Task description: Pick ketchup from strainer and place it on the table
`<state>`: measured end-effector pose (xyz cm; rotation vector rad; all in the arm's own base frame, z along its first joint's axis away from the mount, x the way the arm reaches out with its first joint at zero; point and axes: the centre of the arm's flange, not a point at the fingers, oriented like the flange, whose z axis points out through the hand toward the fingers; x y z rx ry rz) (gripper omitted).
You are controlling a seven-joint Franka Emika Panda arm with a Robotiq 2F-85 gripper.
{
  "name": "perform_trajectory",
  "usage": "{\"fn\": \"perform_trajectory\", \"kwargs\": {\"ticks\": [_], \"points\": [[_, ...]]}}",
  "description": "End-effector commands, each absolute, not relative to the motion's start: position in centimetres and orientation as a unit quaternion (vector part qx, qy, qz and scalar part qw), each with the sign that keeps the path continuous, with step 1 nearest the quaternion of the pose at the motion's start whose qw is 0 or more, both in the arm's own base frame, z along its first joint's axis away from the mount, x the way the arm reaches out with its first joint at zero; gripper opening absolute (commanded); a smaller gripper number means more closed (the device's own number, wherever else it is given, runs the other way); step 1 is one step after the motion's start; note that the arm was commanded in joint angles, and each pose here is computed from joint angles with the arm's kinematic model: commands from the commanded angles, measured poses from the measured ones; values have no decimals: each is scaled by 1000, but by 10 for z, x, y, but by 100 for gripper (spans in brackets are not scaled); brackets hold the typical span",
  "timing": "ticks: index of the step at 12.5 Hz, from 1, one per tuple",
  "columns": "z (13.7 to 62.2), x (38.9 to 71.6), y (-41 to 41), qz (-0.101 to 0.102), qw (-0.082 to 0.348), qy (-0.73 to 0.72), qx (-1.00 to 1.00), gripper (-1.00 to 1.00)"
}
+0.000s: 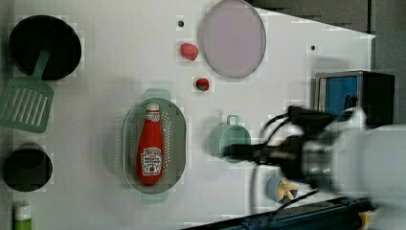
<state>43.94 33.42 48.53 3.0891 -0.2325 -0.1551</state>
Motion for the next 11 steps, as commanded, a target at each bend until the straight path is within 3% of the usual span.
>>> {"fn": "perform_trajectory", "kwargs": {"ticks": [1,7,11], "points": [[465,433,361,-30,-12,-69,997,100],[342,405,375,0,-39,-34,999,100],[280,389,379,-12,-69,-33,997,100]]}}
